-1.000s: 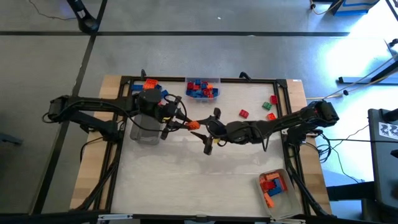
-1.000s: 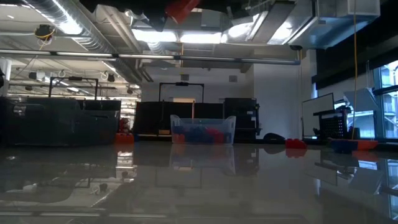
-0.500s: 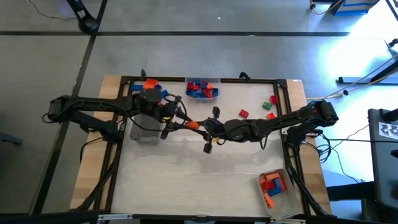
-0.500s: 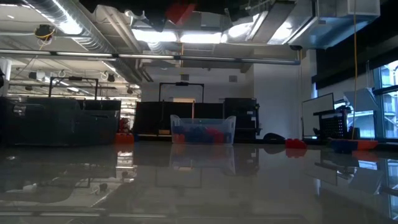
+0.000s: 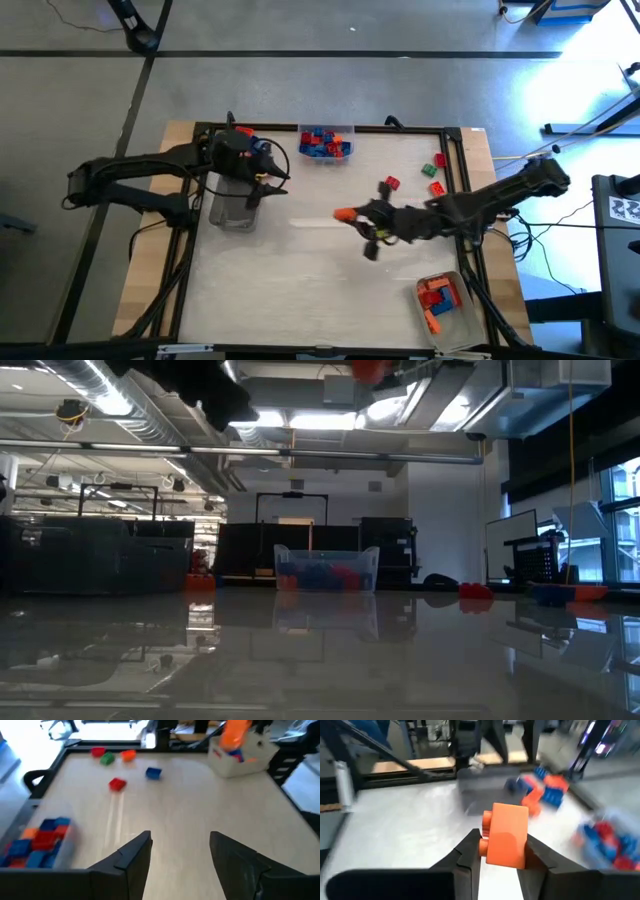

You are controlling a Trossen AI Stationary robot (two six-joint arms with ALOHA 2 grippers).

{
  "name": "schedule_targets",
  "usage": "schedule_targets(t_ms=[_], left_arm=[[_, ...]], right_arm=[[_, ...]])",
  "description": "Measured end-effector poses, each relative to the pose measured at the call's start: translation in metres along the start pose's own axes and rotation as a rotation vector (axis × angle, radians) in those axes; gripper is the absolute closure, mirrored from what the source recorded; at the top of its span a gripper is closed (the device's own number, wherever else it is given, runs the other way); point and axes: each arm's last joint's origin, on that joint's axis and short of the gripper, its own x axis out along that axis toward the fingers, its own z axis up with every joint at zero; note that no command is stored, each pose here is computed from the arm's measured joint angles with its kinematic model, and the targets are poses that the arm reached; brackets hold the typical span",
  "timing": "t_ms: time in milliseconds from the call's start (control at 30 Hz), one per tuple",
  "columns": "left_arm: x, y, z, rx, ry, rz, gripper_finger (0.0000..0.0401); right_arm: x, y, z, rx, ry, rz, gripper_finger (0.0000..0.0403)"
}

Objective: Sort blocks by size
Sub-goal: Put the orange 8 stud game piece into the gray bin

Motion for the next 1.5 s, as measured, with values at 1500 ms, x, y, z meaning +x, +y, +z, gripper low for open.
schedule_targets(t_ms=[1500], left_arm=[[-0.007, 0.01, -0.018, -0.041, 0.164, 0.066, 0.0211]], right_arm=[[-0.155, 0.074, -0.139, 0.851, 1.216, -0.578, 0.0229]])
